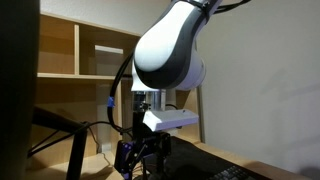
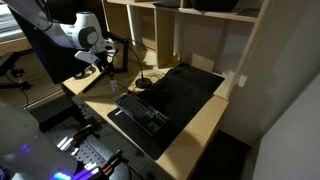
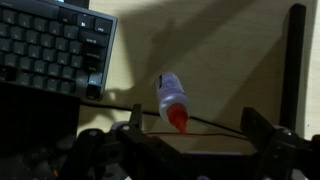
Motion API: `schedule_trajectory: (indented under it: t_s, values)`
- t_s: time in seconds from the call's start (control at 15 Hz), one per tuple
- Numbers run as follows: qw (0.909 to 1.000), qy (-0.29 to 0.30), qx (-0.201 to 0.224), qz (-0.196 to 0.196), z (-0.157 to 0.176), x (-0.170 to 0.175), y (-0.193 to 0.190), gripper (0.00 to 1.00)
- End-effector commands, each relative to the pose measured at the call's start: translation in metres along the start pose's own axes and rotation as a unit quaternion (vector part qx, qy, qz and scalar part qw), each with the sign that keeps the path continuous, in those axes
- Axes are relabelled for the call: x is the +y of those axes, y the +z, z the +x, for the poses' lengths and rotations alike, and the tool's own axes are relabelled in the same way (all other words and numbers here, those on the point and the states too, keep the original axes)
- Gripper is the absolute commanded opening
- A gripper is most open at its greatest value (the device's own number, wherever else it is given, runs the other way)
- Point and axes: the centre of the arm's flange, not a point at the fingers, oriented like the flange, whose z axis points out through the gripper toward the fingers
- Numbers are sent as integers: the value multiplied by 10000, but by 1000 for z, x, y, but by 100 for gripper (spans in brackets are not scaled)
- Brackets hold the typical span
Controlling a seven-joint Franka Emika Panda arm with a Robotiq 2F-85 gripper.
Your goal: Move the bottle to the right
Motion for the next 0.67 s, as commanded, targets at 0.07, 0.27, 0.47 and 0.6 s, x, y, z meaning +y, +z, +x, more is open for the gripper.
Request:
schedule_trajectory:
  t_s: [0.07,0.27,0.47,0.6]
  values:
    - [9996,219,139,110,3,-1,-3,100]
    - [9989,316,264,210,6,-2,-5,100]
    - [9970,671,-395,-7,13,-3,8,100]
    - [9947,923,-460,-35,12,-3,14,100]
